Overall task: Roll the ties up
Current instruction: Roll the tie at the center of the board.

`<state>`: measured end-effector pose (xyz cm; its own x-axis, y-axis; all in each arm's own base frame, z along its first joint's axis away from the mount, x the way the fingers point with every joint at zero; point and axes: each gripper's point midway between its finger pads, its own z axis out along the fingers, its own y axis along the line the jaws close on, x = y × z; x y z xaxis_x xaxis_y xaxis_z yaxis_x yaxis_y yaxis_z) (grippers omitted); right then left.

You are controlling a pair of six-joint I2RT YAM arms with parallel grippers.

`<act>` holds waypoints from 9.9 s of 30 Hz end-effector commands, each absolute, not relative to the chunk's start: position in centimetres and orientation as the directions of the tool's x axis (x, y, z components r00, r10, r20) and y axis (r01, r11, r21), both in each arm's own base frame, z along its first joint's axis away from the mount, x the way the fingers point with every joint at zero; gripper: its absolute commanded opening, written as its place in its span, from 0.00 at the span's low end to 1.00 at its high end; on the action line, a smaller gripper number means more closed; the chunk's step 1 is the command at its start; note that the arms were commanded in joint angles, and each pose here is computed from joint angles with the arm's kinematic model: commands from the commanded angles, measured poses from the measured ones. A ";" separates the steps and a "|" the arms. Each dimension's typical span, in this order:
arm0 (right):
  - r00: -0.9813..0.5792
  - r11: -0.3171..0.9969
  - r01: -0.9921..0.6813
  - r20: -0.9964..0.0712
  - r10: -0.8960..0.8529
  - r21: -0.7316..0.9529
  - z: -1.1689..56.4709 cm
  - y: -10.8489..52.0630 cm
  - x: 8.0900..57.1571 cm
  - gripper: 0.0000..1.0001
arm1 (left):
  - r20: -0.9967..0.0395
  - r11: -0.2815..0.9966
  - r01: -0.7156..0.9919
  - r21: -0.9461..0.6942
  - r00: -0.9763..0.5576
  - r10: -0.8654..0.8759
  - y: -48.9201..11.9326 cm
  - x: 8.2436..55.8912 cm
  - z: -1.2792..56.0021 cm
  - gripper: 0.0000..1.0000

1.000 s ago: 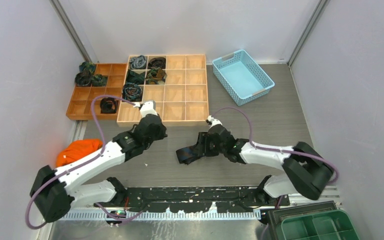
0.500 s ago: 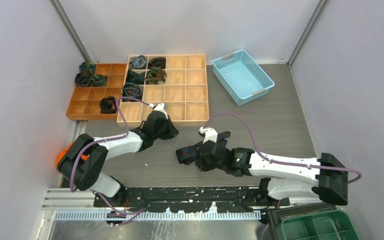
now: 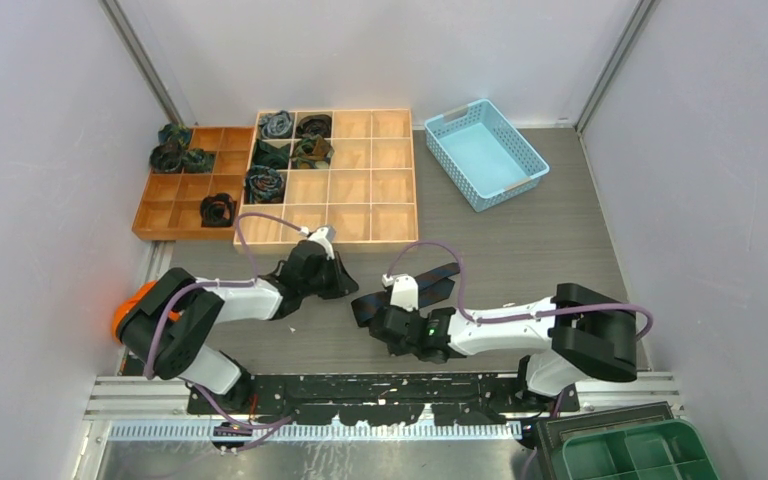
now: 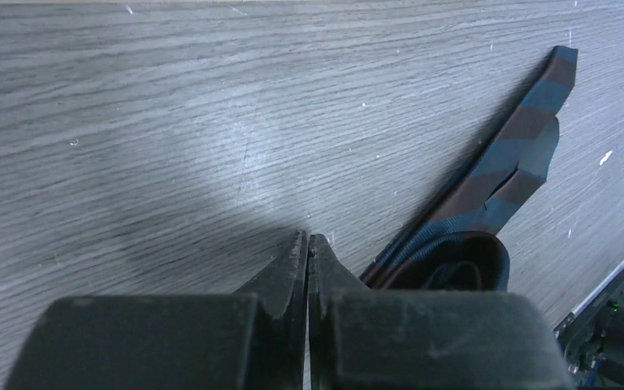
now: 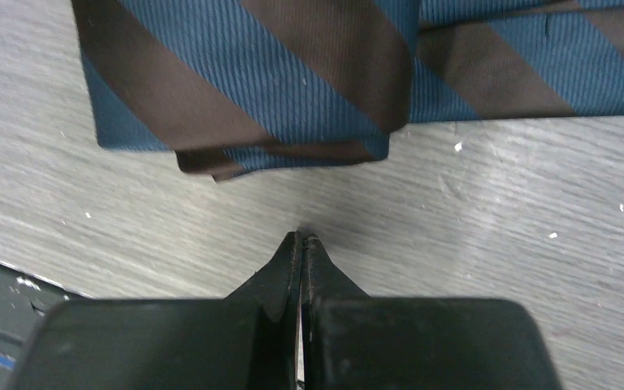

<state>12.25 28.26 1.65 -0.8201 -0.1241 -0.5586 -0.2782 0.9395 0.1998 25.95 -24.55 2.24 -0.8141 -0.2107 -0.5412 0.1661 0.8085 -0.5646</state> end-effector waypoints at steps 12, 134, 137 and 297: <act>-0.727 0.962 -0.239 -0.681 -0.089 0.129 1.3 31.9 16.9 0.01 | -0.554 0.797 0.211 -0.566 -0.814 -0.178 -24.4 24.1 1.2 0.00; -0.863 0.655 -0.409 -0.504 -0.049 0.636 7.5 36.3 21.2 0.67 | -0.820 0.871 -0.060 -0.487 -0.313 -0.480 -9.8 23.3 25.3 0.00; -0.846 0.689 -0.414 -0.530 -0.050 0.595 8.5 35.3 21.6 0.74 | -0.806 0.879 -0.064 -0.473 -0.370 -0.461 -11.2 24.1 22.6 0.00; -0.806 0.780 -0.409 -0.589 -0.065 0.474 10.1 36.0 23.5 0.78 | -0.779 0.905 0.029 -0.425 -0.521 -0.349 -14.3 26.0 16.8 0.00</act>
